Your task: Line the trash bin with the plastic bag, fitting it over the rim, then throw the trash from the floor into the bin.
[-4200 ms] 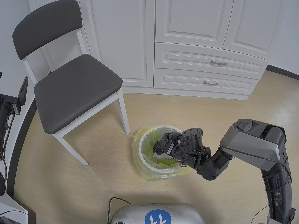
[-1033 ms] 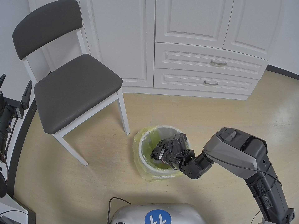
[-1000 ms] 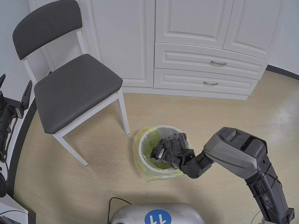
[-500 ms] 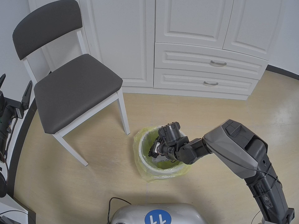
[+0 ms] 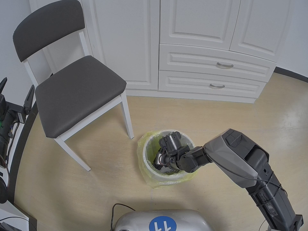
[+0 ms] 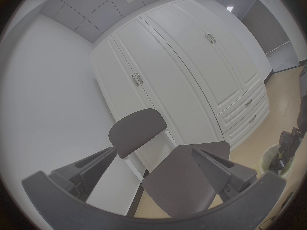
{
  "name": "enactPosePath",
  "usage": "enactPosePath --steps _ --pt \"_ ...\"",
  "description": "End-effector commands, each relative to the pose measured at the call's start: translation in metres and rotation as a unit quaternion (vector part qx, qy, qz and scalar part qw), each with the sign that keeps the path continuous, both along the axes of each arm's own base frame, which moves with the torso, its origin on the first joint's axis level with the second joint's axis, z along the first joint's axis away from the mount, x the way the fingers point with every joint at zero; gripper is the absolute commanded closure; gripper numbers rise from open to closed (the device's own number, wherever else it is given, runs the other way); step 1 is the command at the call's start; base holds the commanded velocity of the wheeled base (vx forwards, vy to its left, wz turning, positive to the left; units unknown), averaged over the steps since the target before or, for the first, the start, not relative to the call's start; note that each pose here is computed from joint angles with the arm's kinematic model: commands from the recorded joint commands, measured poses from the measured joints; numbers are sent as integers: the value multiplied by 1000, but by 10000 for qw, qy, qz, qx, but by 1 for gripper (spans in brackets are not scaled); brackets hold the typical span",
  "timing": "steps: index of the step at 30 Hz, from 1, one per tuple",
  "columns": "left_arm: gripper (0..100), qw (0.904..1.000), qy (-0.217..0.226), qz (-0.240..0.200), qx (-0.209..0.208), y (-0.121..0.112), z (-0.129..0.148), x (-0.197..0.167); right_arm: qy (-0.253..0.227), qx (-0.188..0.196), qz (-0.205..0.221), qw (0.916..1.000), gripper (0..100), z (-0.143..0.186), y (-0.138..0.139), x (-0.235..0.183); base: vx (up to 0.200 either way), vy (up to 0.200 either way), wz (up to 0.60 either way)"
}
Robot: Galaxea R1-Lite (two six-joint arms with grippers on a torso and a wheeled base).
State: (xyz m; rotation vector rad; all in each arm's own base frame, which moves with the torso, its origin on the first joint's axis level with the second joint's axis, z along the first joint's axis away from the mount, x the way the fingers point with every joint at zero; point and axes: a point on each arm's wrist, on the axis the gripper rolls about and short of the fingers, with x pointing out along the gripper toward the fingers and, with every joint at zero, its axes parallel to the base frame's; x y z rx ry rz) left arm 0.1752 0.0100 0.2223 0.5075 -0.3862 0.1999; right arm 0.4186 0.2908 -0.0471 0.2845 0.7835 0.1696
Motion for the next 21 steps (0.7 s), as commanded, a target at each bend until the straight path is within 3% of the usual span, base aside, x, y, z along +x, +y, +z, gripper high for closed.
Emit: enactPosePath --steps 1,21 --pt "0 10000 -27 5 0 0 1 -1 141 -67 -38 9999 100 -1 0 2 0 0 0" --pt "0 10000 -34 5 1 0 1 -2 228 30 -267 9994 100 0 -3 5 0 0 0"
